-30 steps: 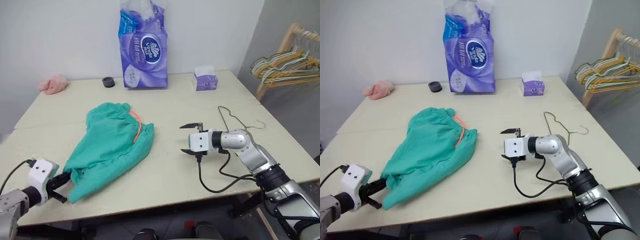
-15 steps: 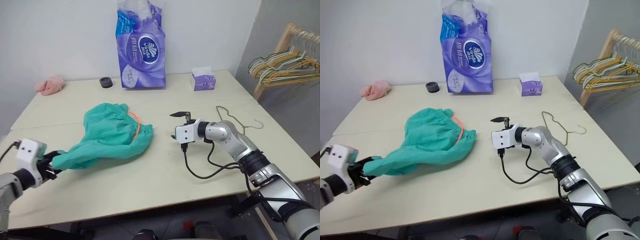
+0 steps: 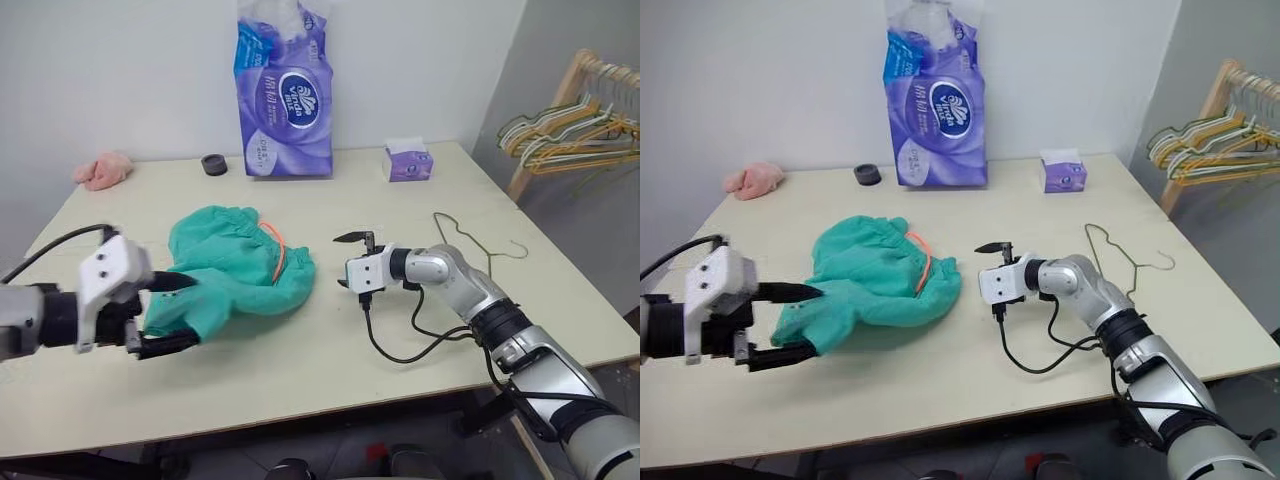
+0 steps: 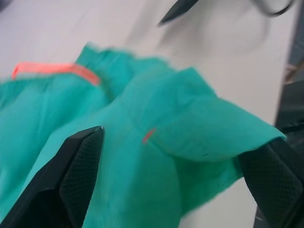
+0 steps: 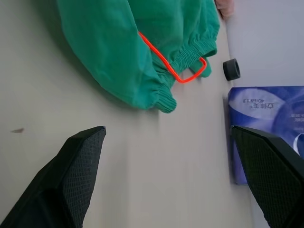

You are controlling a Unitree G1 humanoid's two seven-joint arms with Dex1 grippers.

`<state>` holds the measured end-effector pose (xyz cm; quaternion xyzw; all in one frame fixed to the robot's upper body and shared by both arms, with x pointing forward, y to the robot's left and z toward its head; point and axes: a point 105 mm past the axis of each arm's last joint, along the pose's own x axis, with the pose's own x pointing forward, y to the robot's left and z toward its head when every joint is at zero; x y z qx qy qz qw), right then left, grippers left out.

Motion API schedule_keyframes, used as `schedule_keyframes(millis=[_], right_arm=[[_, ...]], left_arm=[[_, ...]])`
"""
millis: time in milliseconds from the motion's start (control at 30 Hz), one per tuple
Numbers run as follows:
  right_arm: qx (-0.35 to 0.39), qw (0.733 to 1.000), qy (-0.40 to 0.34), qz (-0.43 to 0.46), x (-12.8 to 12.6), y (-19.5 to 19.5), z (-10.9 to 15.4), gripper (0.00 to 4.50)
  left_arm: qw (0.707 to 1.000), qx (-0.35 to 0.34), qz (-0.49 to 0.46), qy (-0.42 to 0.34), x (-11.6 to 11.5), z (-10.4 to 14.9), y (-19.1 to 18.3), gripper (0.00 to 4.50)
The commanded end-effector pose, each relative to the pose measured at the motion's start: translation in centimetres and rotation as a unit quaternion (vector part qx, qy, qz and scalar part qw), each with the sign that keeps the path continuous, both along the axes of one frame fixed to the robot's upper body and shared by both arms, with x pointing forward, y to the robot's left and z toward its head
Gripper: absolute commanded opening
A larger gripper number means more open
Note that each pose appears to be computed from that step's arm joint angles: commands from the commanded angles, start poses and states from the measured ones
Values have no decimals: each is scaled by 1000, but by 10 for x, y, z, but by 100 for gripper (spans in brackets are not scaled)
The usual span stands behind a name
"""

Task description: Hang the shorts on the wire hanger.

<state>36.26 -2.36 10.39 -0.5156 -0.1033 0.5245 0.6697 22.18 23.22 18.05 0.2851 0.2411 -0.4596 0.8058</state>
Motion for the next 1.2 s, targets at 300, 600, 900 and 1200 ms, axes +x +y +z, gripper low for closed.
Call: schedule_keyframes(millis=[300, 600, 900, 1200], right_arm=[[46, 998, 40, -6, -5, 5, 15, 450], [32, 995, 90, -10, -12, -1, 3, 450], [47, 994, 98, -8, -15, 2, 9, 450], [63, 993, 103, -10, -14, 2, 12, 450]], left_arm=[[995, -22, 62, -81, 29, 11, 23, 449], [977, 196, 89, -10, 5, -21, 94, 449], [972, 208, 7, -113, 23, 41, 65, 449], [969, -164, 56, -175, 31, 114, 40, 449]])
